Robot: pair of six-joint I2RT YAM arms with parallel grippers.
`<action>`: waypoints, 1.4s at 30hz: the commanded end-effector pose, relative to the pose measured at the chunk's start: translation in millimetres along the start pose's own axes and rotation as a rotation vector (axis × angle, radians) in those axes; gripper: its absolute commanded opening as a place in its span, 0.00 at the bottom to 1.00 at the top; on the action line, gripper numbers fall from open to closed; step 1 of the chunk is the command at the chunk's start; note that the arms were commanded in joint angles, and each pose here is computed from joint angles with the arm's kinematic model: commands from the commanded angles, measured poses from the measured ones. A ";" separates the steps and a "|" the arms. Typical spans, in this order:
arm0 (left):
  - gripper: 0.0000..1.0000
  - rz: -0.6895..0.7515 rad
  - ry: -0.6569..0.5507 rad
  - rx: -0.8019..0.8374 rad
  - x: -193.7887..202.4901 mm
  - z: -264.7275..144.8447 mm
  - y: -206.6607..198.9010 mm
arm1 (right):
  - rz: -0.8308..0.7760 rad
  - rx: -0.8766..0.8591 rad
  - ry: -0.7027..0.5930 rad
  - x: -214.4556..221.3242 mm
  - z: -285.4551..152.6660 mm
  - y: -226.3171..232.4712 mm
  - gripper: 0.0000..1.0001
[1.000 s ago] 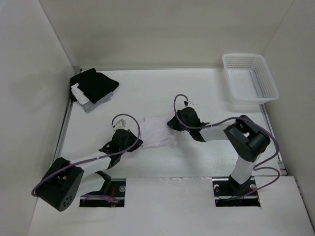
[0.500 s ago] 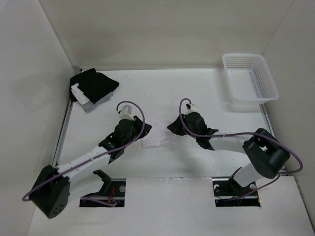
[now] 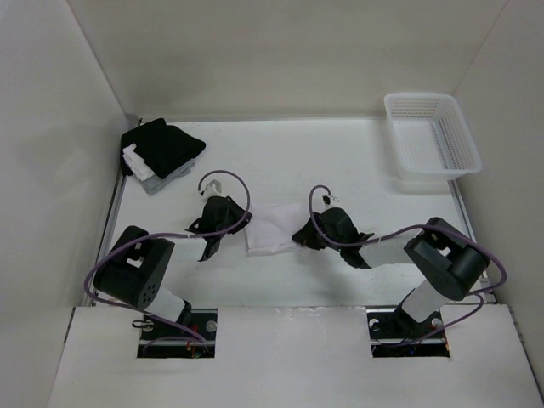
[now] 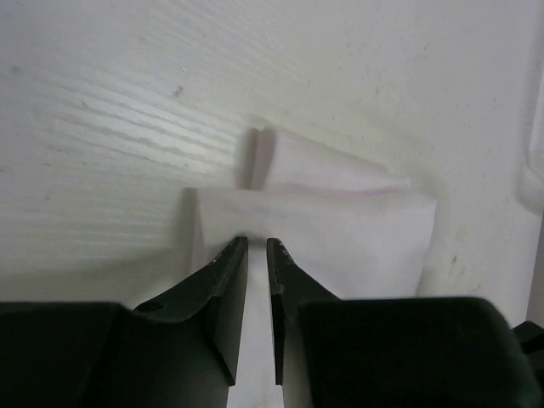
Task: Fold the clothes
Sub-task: Fold the tank top
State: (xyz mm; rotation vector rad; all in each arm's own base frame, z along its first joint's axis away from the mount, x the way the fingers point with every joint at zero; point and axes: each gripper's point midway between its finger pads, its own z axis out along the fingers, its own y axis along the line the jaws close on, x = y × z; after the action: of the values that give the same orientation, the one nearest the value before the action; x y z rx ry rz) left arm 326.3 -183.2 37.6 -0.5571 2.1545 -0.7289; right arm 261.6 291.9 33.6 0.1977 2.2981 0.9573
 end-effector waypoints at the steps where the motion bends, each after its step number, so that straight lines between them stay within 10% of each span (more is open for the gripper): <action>1: 0.17 -0.024 -0.072 0.093 -20.7 -6.3 -12.1 | 0.011 -0.016 -0.035 -7.2 -3.5 4.5 0.14; 8: 0.30 0.038 -0.171 0.269 -46.5 -63.0 -69.7 | -0.045 -0.116 -0.118 -38.1 -44.6 43.9 0.36; 19: 0.44 0.161 -0.200 0.120 -61.7 -108.6 -36.2 | -0.101 -0.003 -0.529 -115.6 -140.0 3.8 0.63; 42: 0.44 0.135 -0.150 0.028 -49.5 -101.5 10.0 | -0.033 0.153 -0.588 -112.1 -125.4 -64.6 0.66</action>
State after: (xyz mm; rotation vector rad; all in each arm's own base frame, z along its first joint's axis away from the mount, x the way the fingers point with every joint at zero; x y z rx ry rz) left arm 269.0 -107.0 101.9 -0.4817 2.0629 -0.5935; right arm 270.3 128.7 93.7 0.4448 1.8843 0.5757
